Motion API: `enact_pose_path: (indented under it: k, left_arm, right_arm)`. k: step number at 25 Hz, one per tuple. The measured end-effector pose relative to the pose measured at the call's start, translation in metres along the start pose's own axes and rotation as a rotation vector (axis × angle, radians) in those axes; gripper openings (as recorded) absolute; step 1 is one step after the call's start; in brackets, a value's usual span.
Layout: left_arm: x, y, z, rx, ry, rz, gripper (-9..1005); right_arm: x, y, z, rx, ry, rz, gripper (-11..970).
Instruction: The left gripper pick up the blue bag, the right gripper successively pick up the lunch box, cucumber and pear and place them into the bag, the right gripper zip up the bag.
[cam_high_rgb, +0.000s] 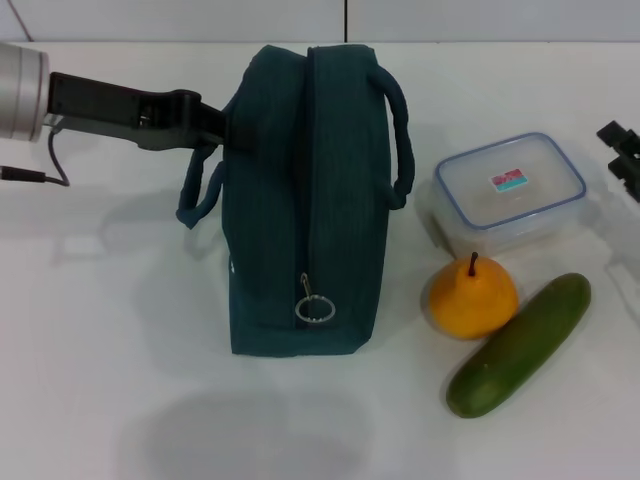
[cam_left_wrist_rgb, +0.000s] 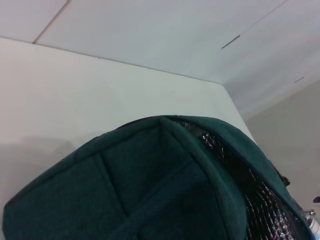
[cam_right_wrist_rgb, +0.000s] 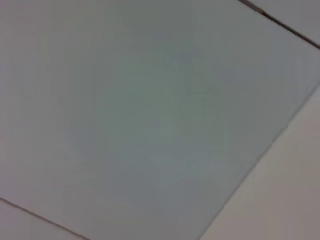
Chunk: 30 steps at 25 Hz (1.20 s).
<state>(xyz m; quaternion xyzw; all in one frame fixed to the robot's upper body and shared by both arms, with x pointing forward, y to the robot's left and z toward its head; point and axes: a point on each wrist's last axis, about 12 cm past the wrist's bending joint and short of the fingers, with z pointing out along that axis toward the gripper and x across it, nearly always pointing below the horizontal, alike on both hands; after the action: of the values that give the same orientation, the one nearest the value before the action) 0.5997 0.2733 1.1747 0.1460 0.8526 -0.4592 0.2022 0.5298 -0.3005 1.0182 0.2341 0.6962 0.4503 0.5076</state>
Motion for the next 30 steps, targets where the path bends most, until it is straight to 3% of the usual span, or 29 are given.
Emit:
enact_pose_path:
  k: [6,16,22,30]
  left_arm:
    - [0.001,0.0,0.003,0.004,-0.002,0.024,54]
    - [0.002,-0.001,0.005,0.008,0.0,0.042,53]
    - [0.002,-0.001,0.005,0.009,0.0,0.044,53]
    - [0.002,0.0,0.005,0.009,-0.001,0.042,54]
  right_arm:
    - [0.007,0.003,0.005,-0.003,0.035,0.097,732]
    - [0.008,0.007,0.015,-0.003,0.058,0.108,729]
    - [0.011,0.009,0.023,0.01,0.102,0.113,511]
    - [0.011,0.011,0.023,-0.005,0.101,0.112,470]
